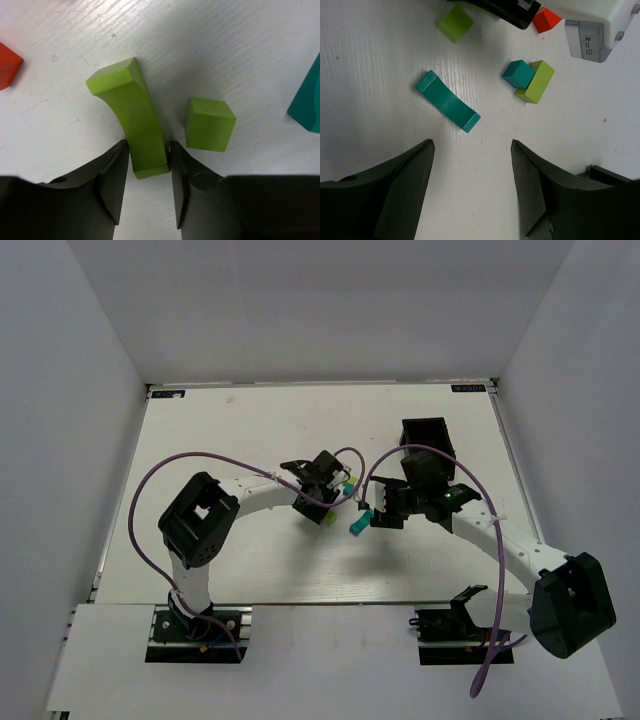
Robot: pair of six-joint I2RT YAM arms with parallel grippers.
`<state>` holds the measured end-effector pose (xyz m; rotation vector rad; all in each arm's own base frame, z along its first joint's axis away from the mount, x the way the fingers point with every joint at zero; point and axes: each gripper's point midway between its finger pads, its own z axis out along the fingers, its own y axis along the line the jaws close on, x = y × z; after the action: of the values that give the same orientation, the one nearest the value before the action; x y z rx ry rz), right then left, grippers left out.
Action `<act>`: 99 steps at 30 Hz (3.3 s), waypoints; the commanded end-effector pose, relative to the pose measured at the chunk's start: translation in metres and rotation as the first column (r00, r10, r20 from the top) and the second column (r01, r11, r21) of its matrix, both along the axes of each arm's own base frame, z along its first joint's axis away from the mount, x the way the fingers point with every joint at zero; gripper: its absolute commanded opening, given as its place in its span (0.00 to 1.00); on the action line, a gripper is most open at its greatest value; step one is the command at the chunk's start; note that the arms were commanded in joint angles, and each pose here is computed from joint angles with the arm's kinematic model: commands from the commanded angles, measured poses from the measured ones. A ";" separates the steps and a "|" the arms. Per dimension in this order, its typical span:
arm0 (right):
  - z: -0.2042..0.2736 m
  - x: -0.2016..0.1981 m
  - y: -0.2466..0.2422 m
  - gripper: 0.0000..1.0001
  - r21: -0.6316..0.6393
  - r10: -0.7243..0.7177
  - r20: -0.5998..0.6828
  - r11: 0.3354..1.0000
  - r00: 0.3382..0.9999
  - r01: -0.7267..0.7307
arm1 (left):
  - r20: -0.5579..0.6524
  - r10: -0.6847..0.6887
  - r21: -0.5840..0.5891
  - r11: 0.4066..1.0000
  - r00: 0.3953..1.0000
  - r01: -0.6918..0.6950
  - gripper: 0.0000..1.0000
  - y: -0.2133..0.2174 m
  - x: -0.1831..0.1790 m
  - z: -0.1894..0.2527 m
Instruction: Build the wood block tower
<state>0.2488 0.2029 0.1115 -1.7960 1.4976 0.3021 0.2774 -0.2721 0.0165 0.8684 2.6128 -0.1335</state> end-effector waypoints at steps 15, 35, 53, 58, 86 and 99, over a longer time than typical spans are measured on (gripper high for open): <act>0.017 0.000 0.009 0.69 0.062 0.032 0.058 0.997 0.998 -0.036 | 0.055 -0.050 0.106 0.993 0.997 0.044 0.24 0.019 0.015 0.012; 0.020 -0.010 0.010 0.68 0.078 0.080 0.076 0.993 0.994 -0.086 | 0.065 -0.156 -0.031 0.987 0.986 0.158 0.00 0.038 0.031 0.043; 0.029 -0.021 0.004 0.68 0.087 0.108 0.124 0.989 0.986 -0.119 | -0.027 -0.544 -0.080 0.837 0.838 0.541 0.00 0.053 0.030 0.041; 0.033 -0.024 0.004 0.68 0.096 0.114 0.138 0.987 0.984 -0.128 | -0.067 -0.604 -0.050 0.797 0.794 0.602 0.00 0.057 0.032 0.028; 0.028 -0.023 0.004 0.68 0.090 0.114 0.127 0.988 0.985 -0.126 | 0.080 -0.818 0.168 0.575 0.570 0.801 0.00 0.054 0.095 0.016; 0.025 -0.022 0.003 0.68 0.080 0.112 0.122 0.989 0.986 -0.122 | 0.029 -0.843 0.142 0.536 0.537 0.832 0.00 0.050 0.082 0.008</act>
<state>0.2302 0.2049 0.1412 -1.7875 1.2893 0.2937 0.3728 -0.2211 0.0190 2.0191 1.9028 -0.1642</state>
